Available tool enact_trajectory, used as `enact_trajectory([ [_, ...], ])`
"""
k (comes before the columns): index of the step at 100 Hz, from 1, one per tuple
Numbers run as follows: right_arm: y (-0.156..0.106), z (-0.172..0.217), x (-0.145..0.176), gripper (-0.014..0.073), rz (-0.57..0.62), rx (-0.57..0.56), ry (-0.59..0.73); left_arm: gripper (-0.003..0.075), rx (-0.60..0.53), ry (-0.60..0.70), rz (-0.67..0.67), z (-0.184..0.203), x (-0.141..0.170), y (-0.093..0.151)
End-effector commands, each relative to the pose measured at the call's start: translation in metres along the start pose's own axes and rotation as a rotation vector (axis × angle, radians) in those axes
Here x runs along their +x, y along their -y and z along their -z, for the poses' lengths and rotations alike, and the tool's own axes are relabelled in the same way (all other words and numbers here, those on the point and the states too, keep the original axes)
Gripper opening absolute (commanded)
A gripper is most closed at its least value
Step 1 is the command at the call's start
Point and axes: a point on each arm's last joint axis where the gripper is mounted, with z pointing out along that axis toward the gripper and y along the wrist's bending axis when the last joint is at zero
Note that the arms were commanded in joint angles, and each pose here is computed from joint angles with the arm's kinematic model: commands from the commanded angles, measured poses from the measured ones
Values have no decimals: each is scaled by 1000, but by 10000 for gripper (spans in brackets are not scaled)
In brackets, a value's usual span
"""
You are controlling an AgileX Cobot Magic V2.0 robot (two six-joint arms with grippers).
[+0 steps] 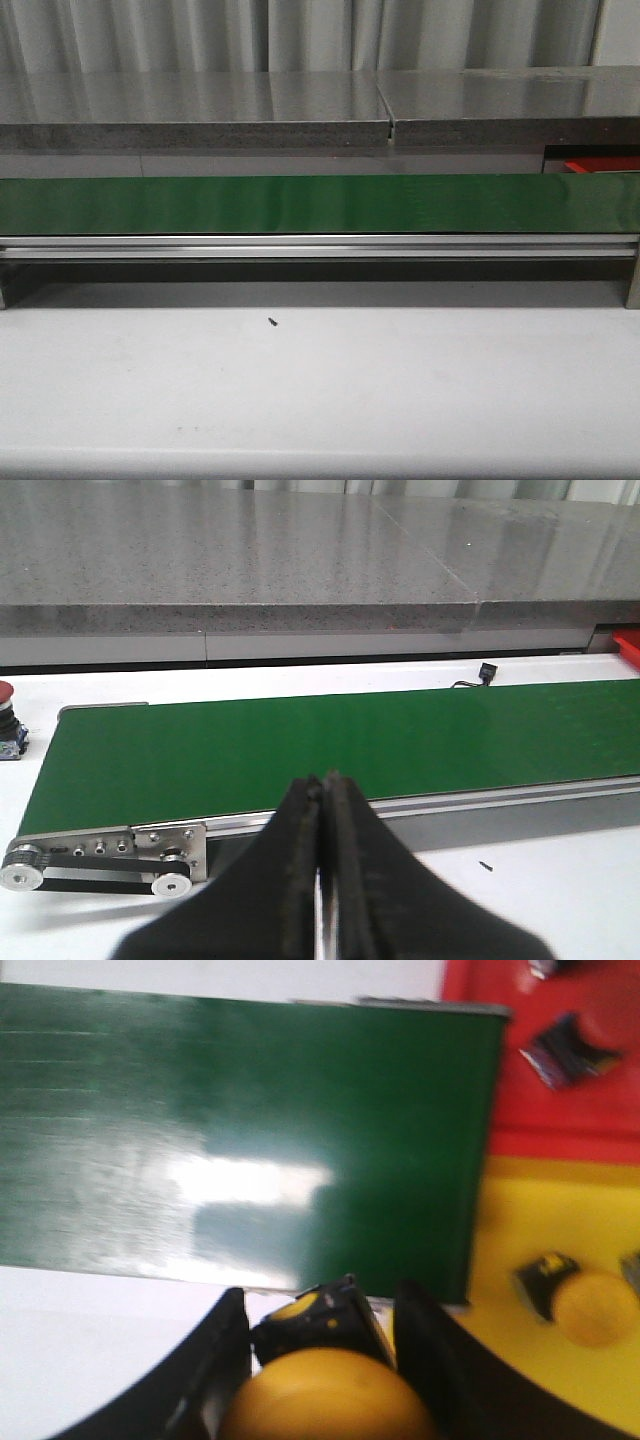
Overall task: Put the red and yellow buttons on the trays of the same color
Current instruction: 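Carry the yellow button into the yellow tray and open the right gripper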
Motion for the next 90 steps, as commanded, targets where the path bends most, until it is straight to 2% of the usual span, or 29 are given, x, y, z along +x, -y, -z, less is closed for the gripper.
enact_trajectory([
  [1, 20, 28, 11, 171, -80, 60, 79, -19, -9, 84, 19, 2, -14, 0],
  [18, 54, 3, 48, 171, -207, 103, 3, -19, -9, 84, 19, 2, -14, 0],
  [28, 62, -21, 70, 171, -242, 118, -21, -19, -9, 84, 19, 2, -14, 0],
  [40, 65, -43, 86, 171, -256, 142, 11, -19, -9, 84, 19, 2, -14, 0],
  [67, 73, -57, 93, 171, -263, 186, 89, -19, -9, 84, 19, 2, -14, 0],
  [90, 83, -78, 99, 171, -291, 183, 16, -19, -9, 84, 19, 2, -14, 0],
])
